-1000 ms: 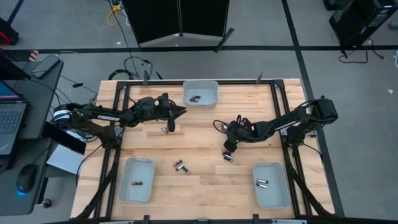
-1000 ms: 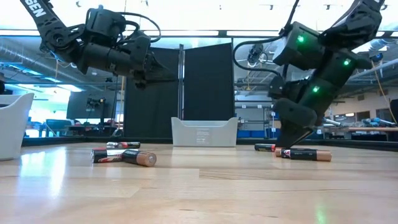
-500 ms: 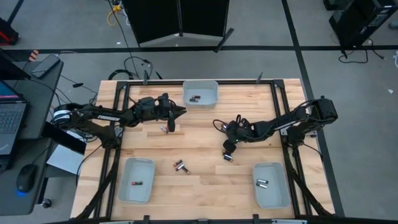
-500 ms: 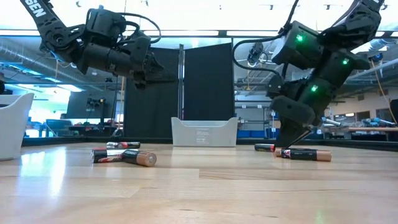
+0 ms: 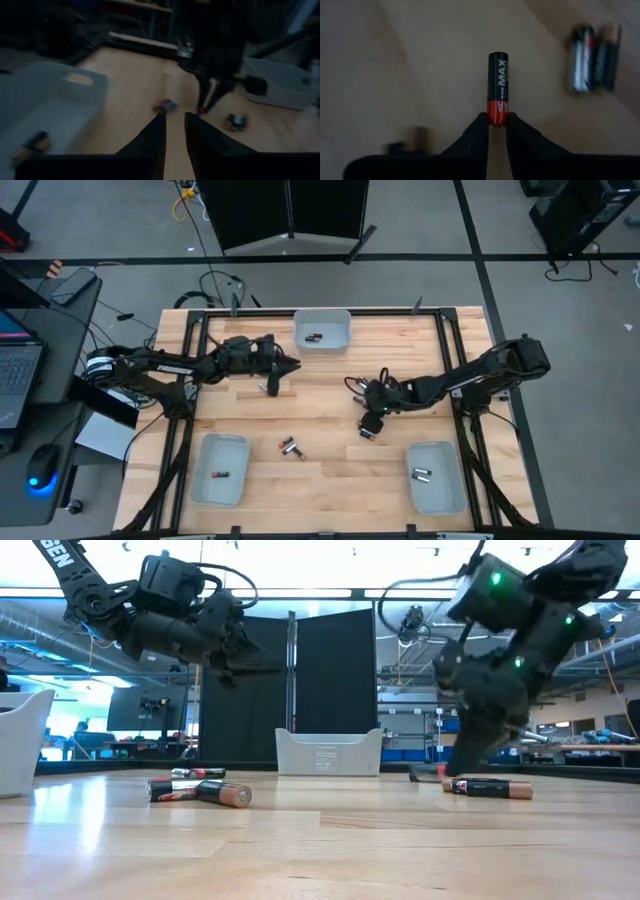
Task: Sort batteries
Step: Put the red battery into the bottom left gray bin
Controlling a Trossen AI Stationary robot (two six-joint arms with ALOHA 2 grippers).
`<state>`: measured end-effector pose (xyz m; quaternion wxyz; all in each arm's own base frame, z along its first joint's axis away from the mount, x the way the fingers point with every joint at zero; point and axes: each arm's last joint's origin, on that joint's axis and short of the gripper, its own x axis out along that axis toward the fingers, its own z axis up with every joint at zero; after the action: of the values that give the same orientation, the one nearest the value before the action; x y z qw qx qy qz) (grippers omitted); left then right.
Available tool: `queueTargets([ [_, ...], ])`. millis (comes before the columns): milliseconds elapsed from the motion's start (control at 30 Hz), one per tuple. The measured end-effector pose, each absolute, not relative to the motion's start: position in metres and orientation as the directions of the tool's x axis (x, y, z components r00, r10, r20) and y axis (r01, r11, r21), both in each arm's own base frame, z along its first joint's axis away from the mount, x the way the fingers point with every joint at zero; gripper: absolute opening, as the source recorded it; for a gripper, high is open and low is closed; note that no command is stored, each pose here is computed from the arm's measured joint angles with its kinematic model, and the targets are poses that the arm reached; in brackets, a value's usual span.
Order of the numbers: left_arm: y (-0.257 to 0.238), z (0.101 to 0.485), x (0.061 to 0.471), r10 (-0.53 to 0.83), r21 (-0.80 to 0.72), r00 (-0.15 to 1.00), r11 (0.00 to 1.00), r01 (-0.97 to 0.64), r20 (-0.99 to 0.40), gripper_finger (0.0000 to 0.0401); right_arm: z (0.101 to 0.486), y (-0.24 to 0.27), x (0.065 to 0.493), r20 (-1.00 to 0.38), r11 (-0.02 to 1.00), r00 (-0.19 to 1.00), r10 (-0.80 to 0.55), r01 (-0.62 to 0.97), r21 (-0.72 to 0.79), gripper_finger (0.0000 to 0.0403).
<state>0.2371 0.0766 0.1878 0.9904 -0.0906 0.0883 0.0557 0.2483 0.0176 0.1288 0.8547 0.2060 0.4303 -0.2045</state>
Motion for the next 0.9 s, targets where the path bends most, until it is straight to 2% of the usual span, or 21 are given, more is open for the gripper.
queueTargets([
  [233,0.067,0.176,0.242,-0.041,-0.35,0.968,0.935,-0.05,-0.248,0.0076,0.146,0.021,0.263,-0.685,0.875,0.717,-0.132,0.409,0.259,0.0057],
  [400,0.053,0.163,0.253,-0.066,-0.371,0.963,0.928,-0.038,-0.263,0.0086,0.155,0.022,0.27,-0.599,0.899,0.791,-0.126,0.346,0.268,0.0056],
  [567,0.047,0.158,0.264,-0.075,-0.464,0.978,0.886,-0.025,-0.197,0.0128,0.157,0.022,0.272,-0.58,0.905,0.805,-0.126,0.332,0.264,0.0056],
  [700,0.047,0.153,0.28,-0.132,-0.551,0.97,0.834,-0.003,-0.206,0.0174,0.157,0.022,0.272,-0.575,0.91,0.808,-0.129,0.327,0.256,0.0056],
  [900,0.05,0.148,0.313,-0.218,-0.591,0.954,0.805,0.057,-0.206,0.0227,0.158,0.022,0.272,-0.572,0.916,0.81,-0.13,0.319,0.243,0.0057],
])
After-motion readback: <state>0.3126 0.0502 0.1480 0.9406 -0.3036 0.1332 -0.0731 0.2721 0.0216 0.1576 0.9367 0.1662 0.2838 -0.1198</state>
